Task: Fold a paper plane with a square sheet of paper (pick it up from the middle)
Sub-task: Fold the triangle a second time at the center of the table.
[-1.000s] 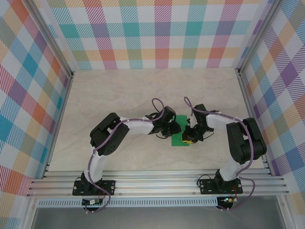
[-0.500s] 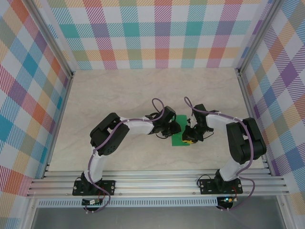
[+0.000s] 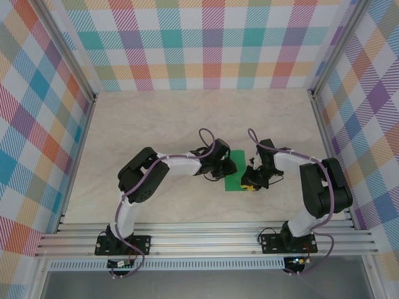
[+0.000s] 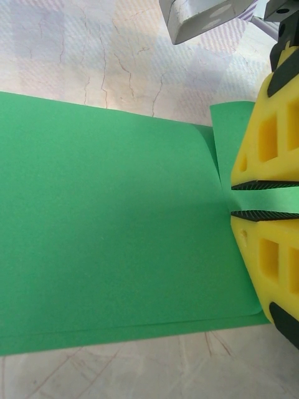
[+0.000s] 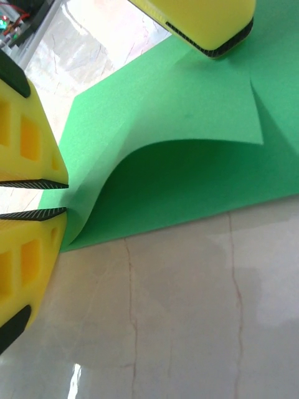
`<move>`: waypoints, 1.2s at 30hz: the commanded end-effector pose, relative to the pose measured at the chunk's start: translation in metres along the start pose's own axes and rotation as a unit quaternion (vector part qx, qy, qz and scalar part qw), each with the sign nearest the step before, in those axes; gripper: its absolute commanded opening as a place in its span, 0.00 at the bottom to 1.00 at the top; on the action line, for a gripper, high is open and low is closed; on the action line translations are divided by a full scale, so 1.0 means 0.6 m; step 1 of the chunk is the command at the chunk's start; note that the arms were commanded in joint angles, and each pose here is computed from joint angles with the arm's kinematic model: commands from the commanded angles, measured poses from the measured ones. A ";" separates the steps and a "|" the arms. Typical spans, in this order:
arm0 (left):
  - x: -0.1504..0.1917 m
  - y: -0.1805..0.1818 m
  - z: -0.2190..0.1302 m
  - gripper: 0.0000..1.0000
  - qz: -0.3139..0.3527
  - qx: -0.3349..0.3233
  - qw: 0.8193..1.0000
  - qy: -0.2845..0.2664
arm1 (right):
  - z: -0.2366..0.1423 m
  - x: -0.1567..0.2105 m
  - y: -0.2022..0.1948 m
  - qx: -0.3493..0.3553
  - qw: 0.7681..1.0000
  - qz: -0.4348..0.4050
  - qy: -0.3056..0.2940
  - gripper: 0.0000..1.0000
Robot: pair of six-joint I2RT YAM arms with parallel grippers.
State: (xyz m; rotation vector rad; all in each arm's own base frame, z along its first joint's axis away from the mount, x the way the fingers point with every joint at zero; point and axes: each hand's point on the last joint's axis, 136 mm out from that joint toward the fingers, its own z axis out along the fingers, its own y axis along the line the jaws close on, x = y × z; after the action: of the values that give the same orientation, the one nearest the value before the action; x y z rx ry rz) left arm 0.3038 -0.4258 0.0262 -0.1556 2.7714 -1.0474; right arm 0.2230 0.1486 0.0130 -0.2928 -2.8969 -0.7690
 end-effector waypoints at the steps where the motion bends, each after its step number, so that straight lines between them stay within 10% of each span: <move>1: 0.017 0.024 0.013 0.18 0.005 -0.025 1.000 0.016 | 0.013 0.035 -0.036 0.018 0.998 0.055 0.033 0.19; 24: 0.016 0.011 0.010 0.19 0.009 -0.010 1.000 0.019 | 0.001 0.037 -0.056 0.013 0.990 0.141 0.007 0.16; 36: -0.014 -0.075 -0.065 0.35 0.050 0.049 0.997 -0.028 | 0.001 0.018 -0.043 0.006 0.994 0.107 0.013 0.10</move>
State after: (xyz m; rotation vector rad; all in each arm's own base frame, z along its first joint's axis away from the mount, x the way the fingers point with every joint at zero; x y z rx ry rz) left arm 0.3026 -0.4295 0.0452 -0.0863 2.7383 -1.0883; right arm 0.2130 0.1384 0.0124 -0.5845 -2.7816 -0.8059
